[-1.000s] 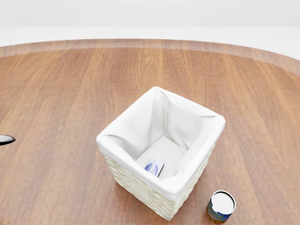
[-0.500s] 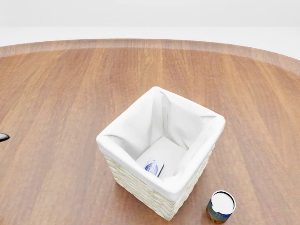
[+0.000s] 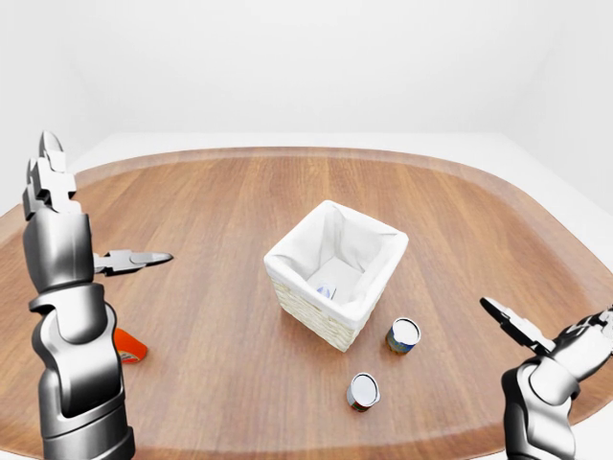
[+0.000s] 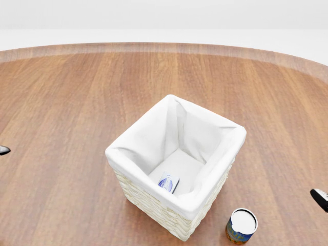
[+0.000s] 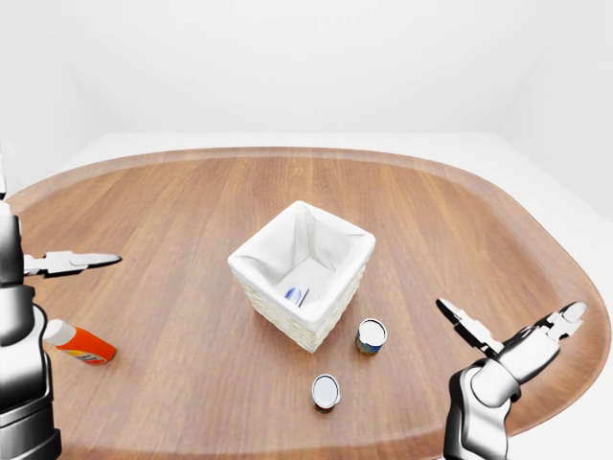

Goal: Pick up the alphabet soup and the cream cheese box, and put them in the basket.

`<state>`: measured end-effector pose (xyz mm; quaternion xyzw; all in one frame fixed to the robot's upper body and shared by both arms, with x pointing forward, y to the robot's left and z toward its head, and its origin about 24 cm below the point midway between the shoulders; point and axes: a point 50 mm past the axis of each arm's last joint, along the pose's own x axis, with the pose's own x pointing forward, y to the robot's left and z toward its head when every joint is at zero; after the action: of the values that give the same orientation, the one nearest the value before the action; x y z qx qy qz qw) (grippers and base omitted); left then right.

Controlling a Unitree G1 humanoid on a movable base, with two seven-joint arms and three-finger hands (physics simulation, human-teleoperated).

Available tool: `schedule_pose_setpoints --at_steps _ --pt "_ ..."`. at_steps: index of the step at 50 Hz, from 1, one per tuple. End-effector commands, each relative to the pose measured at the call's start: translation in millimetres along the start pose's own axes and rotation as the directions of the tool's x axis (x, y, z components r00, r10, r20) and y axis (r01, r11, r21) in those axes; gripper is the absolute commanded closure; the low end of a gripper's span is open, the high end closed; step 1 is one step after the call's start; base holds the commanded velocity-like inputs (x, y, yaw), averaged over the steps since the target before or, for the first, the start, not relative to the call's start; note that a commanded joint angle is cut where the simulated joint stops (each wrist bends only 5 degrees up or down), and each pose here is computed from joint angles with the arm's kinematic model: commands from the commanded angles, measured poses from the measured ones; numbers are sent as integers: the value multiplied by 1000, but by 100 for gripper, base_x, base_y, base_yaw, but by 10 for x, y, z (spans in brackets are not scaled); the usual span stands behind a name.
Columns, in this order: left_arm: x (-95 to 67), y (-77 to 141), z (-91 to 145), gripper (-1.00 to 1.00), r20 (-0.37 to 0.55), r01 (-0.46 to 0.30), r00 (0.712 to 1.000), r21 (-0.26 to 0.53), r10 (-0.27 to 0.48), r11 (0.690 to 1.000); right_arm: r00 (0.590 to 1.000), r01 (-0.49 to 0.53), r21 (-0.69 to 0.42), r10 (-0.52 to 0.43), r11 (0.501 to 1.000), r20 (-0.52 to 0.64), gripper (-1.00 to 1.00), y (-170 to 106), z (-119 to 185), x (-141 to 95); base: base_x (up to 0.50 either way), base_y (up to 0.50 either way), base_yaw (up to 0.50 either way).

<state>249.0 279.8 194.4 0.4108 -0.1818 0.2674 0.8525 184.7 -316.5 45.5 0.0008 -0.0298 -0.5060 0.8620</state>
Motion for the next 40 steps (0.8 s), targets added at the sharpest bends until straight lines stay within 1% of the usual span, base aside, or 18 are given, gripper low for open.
schedule_pose_setpoints --at_steps 1,5,6,7,8,15,16,17,18,20,23,24,26,27,30,32,35,40 --pt "-9 -16 -14 -100 -7 8 1000 -5 -8 1000 998 -59 -8 59 998 -28 -100 163 -66 -28 0 0 0" --pt "-18 -8 10 -100 4 17 1000 -4 -17 1000 997 -71 -10 71 997 -32 -100 190 -76 -41 0 0 0" --pt "-21 -4 16 -100 6 17 1000 -3 -17 1000 996 -76 15 77 997 -38 -100 202 -67 -56 0 0 0" --pt "-22 -20 -7 -100 -4 19 1000 -4 -19 1000 991 -118 50 121 992 -53 -100 235 -71 -67 0 0 0" --pt "-24 -27 -16 -100 -9 21 1000 -6 -21 1000 989 -129 58 132 990 -60 -100 245 -81 -66 0 0 0" --pt "-27 -12 9 -100 2 25 1000 -7 -25 1000 983 -184 -3 184 983 -28 -100 325 -66 -109 0 0 0" --pt "-25 -16 4 -100 0 25 1000 -7 -25 1000 979 -203 14 203 979 -32 -100 335 -62 -118 0 0 0" --pt "-25 -23 -4 -100 -4 26 1000 -8 -26 1000 980 -197 31 197 980 -26 -100 324 -39 -125 0 0 0" --pt "-25 -20 2 -100 -1 27 1000 -8 -27 1000 986 -163 38 164 986 -15 -100 284 -9 -120 0 0 0" --pt "-21 -17 0 -100 -2 28 1000 -11 -28 1000 979 -204 78 206 976 -10 -100 289 29 -131 0 0 0" --pt "-20 -19 2 -100 -1 29 1000 -10 -29 1000 975 -217 107 220 970 -18 -100 306 25 -126 0 0 0" --pt "-23 -17 7 -100 2 31 1000 -9 -31 999 971 -239 66 239 969 5 -100 302 48 -138 0 0 0" --pt "-22 -16 5 -100 1 30 1000 -8 -30 1000 957 -288 84 288 954 12 -100 311 71 -161 0 0 0" --pt "-22 -18 0 -100 -1 30 1000 -10 -30 1000 946 -324 50 323 945 23 -100 323 77 -177 0 0 0" --pt "-13 -10 -8 -100 -4 24 1000 -13 -24 1000 930 -368 59 366 928 37 -100 339 107 -205 0 0 0" --pt "-9 -5 -4 -100 -2 23 1000 -16 -23 1000 897 -442 97 438 892 58 -100 354 162 -248 0 0 0" --pt "-16 -5 15 -100 6 32 999 -15 -32 999 886 -462 110 456 880 83 -100 333 218 -268 0 0 0" --pt "-16 -8 13 -100 5 30 1000 -10 -30 999 864 -501 64 497 863 79 -100 320 193 -302 0 0 0"
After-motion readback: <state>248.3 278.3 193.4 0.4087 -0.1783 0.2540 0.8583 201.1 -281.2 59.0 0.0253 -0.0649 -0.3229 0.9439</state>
